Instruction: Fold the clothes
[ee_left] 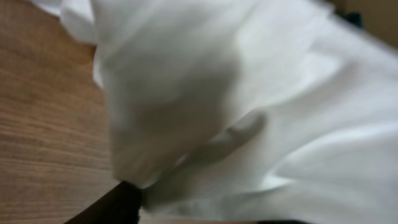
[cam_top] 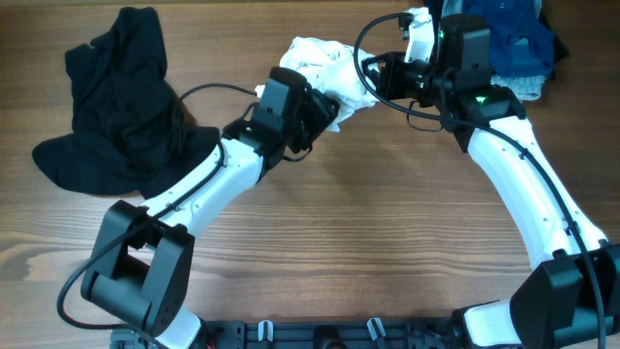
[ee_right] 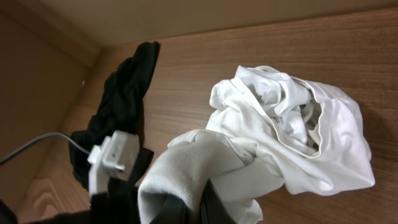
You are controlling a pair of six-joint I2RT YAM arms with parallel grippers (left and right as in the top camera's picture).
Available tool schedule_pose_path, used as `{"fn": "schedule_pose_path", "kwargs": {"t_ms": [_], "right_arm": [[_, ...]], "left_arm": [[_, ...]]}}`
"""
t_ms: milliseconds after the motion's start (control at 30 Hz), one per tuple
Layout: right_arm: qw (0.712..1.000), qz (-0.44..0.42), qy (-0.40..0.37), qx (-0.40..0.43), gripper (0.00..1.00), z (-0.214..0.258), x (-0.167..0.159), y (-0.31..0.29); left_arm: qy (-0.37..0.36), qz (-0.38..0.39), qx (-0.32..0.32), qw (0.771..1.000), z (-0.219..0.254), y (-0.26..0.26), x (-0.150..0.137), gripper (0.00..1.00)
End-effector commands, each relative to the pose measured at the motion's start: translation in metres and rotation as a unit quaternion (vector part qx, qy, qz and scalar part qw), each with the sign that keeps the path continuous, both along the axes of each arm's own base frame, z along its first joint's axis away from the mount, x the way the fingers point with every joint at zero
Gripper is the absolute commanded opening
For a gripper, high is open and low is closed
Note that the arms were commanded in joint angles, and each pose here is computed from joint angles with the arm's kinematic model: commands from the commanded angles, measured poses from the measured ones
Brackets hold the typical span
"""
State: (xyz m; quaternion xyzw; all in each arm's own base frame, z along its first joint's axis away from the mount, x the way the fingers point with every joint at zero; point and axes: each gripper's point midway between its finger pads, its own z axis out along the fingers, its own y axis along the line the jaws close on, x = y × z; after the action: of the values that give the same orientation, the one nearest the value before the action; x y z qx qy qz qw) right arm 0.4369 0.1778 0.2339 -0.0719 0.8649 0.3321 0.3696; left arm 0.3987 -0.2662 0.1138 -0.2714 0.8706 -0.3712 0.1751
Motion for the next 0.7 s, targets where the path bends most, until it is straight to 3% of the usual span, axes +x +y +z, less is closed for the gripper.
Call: {"fn": "schedule_pose_path", "kwargs": {"t_ms": [0,33,200,333,500,667], "right_arm": [[1.000,0.008,-0.008,0.009,0.04,0.009,-0.001,0.002],[1.000,0.007,-0.008,0.009,0.04,0.009,-0.001,0.002],[1.000,0.007,-0.007,0.010,0.04,0.009,-0.001,0.002],[1.000,0.006,-0.006,0.010,0.04,0.008,-0.002,0.001],[1.000,0.004,0.009,0.023,0.04,0.009,-0.004,-0.014],[1.000,-0.022,0.005,0.008,0.04,0.017,-0.009,-0.060]], "left_arm": [[0.021,0.001,0.022,1.000,-0.025,0.002,-0.014,0.10],[0.023,0.005,0.028,0.999,-0.030,0.005,-0.014,0.04],[0.015,0.028,0.063,0.998,-0.040,0.019,-0.012,0.04],[-0.040,-0.001,0.089,0.995,-0.031,0.022,0.001,0.04],[-0.146,-0.036,0.122,0.981,0.020,0.043,0.018,0.04],[-0.276,-0.011,0.145,0.950,0.121,0.090,0.022,0.04]]}}
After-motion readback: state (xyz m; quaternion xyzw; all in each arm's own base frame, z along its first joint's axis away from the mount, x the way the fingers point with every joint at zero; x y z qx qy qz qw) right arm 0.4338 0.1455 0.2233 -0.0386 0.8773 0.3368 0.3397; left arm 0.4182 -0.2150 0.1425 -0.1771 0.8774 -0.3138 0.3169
